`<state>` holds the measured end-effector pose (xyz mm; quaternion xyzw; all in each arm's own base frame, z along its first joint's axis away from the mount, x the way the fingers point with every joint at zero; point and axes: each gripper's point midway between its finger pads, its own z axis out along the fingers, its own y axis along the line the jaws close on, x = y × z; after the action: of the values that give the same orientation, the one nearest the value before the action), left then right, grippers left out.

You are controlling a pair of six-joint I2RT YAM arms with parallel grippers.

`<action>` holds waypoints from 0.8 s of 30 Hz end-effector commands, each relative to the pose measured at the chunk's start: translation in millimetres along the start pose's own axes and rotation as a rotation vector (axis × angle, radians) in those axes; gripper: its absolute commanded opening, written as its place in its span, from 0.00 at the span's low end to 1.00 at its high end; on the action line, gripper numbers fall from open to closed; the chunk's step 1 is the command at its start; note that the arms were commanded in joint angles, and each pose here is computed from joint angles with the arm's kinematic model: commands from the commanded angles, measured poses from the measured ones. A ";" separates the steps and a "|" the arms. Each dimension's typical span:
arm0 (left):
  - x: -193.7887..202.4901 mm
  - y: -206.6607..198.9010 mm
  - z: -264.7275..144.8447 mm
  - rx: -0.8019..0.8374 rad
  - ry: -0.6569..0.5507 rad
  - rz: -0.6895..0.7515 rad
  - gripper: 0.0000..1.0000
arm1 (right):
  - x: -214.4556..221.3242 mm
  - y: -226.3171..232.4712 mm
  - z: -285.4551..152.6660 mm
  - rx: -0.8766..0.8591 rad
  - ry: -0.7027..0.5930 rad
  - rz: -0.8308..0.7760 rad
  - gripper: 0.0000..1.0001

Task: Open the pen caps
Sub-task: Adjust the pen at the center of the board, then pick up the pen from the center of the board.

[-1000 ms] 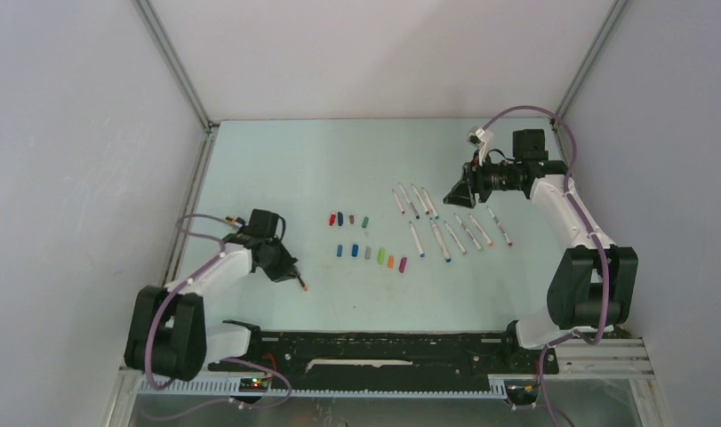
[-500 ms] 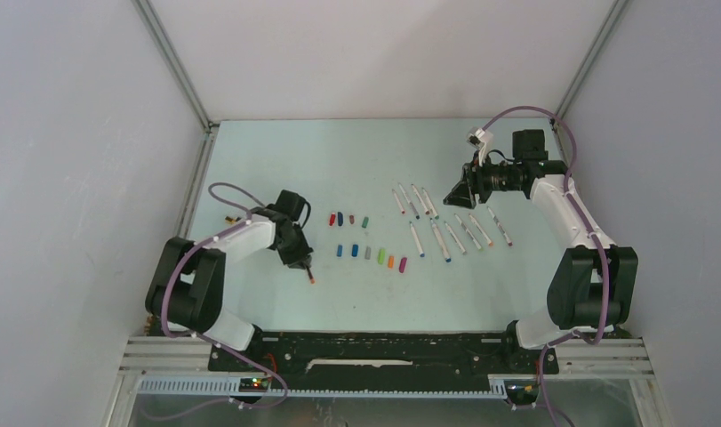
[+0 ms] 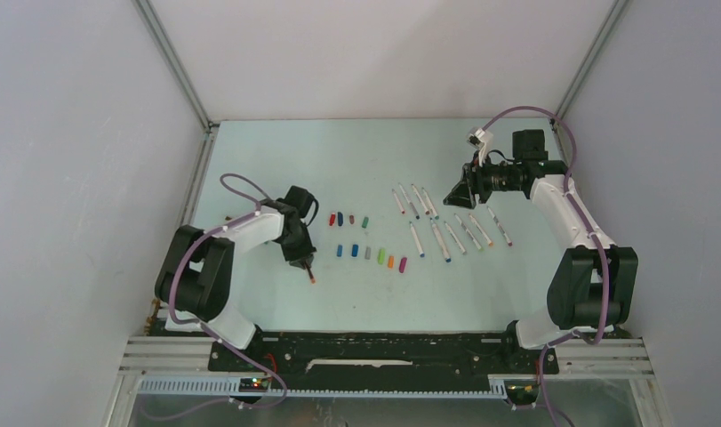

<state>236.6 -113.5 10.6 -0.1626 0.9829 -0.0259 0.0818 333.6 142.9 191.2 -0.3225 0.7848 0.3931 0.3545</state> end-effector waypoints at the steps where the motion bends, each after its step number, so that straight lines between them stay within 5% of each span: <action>1: 9.1 19.4 12.8 -0.099 0.036 0.051 0.22 | -11.1 9.0 -6.9 -0.011 -0.033 -0.053 0.56; 14: 14.6 18.1 18.3 -0.095 0.071 0.062 0.29 | -12.7 10.9 -8.4 -0.012 -0.038 -0.061 0.56; 24: 15.4 14.4 17.5 -0.063 0.062 0.059 0.00 | -13.4 6.0 -14.6 0.002 -0.050 -0.051 0.56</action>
<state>236.1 -115.5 9.9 -0.1469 0.9864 -0.0242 0.0694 331.3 142.8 196.6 -0.3268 0.7799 0.3937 0.3606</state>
